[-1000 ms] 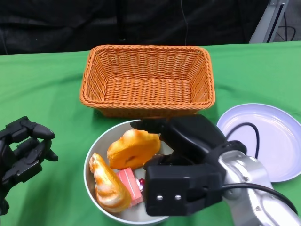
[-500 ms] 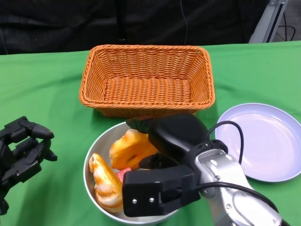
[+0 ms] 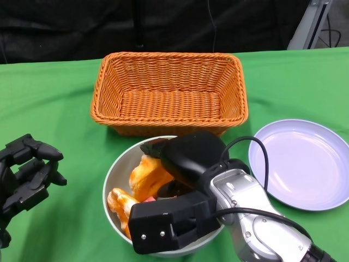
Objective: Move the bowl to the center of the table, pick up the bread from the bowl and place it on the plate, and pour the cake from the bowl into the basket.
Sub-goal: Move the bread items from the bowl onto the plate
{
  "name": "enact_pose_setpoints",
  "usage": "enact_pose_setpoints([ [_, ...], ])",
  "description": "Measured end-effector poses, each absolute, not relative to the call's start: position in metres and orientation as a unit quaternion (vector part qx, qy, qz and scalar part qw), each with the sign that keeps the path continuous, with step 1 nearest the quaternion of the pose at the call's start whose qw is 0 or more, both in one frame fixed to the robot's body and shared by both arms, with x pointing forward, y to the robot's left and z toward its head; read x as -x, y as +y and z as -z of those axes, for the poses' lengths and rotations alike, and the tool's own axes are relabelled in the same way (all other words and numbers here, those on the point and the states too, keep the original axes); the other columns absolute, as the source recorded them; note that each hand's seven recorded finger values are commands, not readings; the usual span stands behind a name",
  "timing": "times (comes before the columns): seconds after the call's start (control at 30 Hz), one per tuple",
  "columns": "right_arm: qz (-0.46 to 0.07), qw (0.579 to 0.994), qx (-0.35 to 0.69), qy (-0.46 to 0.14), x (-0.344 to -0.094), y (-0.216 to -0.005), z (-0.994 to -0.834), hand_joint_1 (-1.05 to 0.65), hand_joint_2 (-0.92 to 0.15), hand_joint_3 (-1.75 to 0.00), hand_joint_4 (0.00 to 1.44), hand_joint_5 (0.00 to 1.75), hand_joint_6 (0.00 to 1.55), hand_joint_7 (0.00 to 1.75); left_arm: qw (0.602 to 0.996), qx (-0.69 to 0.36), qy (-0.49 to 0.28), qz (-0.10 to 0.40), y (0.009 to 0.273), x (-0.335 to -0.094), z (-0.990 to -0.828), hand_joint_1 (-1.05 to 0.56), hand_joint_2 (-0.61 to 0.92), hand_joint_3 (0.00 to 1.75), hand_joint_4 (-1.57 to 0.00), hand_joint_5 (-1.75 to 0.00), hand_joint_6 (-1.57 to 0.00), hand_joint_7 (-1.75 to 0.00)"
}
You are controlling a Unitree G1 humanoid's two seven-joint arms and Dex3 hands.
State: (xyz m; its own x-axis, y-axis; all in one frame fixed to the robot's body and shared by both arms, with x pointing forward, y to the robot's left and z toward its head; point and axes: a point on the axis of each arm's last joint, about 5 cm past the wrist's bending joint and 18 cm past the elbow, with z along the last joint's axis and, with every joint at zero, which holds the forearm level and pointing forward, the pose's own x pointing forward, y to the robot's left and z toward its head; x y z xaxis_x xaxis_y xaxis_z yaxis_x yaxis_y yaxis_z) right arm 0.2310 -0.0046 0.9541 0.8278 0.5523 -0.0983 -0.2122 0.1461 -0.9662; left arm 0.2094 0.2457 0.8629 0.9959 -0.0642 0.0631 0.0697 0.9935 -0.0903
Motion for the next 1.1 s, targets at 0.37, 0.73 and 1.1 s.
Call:
enact_pose_setpoints([
  [0.37, -0.208, 0.734, 0.608, -0.22, -0.228, 0.001, -0.938, -0.51, -0.88, 0.0, 0.73, 0.81, 0.8, 0.02, 0.998, 0.046, -0.025, 0.034, 0.245, -0.21, -0.86, -0.02, 0.79, 0.68, -0.7, -1.54, -0.75, -1.23],
  [0.73, -0.185, 0.736, 0.58, -0.296, -0.236, -0.002, -0.909, -0.47, -0.92, -0.03, 0.67, 1.15, 1.07, 0.06, 0.998, 0.043, -0.029, 0.032, 0.245, -0.209, -0.859, -0.01, 0.77, 0.71, -0.69, -1.55, -0.76, -1.22],
  [1.1, -0.175, 0.751, 0.561, -0.3, -0.241, -0.006, -0.908, -0.45, -0.89, -0.01, 0.64, 1.18, 1.15, 0.08, 0.998, 0.044, -0.029, 0.033, 0.245, -0.212, -0.858, -0.01, 0.77, 0.7, -0.69, -1.55, -0.76, -1.23],
])
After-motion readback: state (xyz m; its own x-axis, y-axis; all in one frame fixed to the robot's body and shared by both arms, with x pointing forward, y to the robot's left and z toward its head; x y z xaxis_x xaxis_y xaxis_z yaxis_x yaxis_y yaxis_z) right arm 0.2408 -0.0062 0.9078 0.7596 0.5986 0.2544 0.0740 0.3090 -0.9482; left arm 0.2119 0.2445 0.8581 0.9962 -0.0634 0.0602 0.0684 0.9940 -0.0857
